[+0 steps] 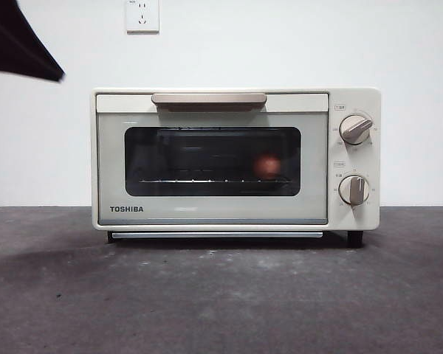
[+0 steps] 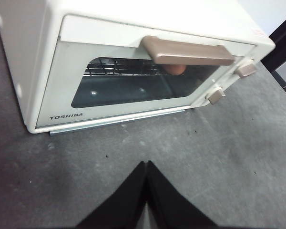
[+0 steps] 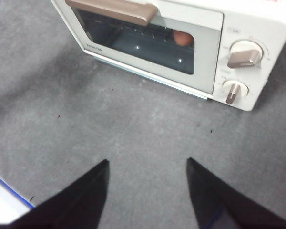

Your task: Eggoven

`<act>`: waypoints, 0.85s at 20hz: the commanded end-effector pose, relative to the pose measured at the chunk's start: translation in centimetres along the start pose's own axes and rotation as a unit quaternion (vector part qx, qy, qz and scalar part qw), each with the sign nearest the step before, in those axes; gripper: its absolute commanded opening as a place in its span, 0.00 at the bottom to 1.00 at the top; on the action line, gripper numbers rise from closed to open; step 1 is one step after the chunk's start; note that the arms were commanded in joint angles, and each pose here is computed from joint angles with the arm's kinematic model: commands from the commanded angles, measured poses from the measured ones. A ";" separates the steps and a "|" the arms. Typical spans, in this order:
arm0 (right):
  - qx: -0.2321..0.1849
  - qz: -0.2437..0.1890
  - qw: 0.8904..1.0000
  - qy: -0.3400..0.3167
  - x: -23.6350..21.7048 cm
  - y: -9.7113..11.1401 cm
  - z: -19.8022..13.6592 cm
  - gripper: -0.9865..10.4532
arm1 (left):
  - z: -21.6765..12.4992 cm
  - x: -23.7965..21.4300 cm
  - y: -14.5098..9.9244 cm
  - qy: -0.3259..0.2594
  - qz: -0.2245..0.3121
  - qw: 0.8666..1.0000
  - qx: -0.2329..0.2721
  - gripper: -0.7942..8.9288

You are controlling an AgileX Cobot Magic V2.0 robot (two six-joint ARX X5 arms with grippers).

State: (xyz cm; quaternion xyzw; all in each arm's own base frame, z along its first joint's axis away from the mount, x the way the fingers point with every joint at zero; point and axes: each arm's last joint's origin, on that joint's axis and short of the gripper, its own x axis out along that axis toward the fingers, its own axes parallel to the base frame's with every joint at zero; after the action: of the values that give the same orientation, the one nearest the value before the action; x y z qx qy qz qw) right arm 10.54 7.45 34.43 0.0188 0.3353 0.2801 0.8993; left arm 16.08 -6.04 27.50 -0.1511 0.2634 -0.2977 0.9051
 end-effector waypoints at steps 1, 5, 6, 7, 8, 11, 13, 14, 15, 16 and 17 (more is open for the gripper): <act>-0.013 0.011 1.000 0.001 1.2 0.0 -0.4 0.22 | 0.2 -1.4 -0.7 -0.013 0.011 1.000 0.022 0.09; -0.016 0.052 0.998 -0.020 3.5 -0.3 -1.7 0.09 | -0.4 -3.1 -1.1 -0.021 0.042 0.998 0.039 0.09; -0.018 0.061 0.997 -0.033 4.2 -0.4 -2.1 0.09 | -0.5 -3.4 -1.2 -0.024 0.042 0.998 0.050 0.09; -0.021 0.069 0.996 -0.049 4.8 -0.5 -2.4 0.09 | -0.5 -3.7 -1.3 -0.029 0.041 0.997 0.056 0.09; -0.023 0.073 0.995 -0.064 5.4 -0.6 -2.7 0.09 | -0.5 -3.9 -1.4 -0.033 0.040 0.997 0.057 0.09; -0.030 0.085 0.990 -0.110 7.0 -0.8 -3.5 0.09 | -0.6 -4.6 -1.7 -0.046 0.037 0.996 0.069 0.09; -0.033 0.090 0.987 -0.131 7.6 -0.9 -3.9 0.09 | -0.7 -4.8 -1.7 -0.047 0.038 0.995 0.077 0.09; -0.034 0.091 0.986 -0.138 7.8 -0.9 -4.0 0.09 | -0.7 -4.9 -1.8 -0.047 0.038 0.995 0.077 0.09; -0.035 0.092 0.985 -0.145 7.9 -1.0 -4.1 0.09 | -0.7 -4.9 -1.8 -0.048 0.038 0.995 0.080 0.09; -0.036 0.092 0.984 -0.148 8.0 -1.0 -4.1 0.09 | -0.7 -5.0 -1.8 -0.049 0.038 0.995 0.082 0.09; -0.042 0.091 0.984 -0.151 8.0 -1.0 -4.0 0.09 | -0.7 -5.0 -1.8 -0.051 0.037 0.994 0.084 0.09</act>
State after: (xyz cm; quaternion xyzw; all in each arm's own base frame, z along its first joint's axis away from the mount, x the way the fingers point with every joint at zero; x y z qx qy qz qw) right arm 13.45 9.97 26.12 0.0615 0.1917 0.3620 0.9102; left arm 11.41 -4.40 29.01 -0.0908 0.2119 -0.2721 0.9342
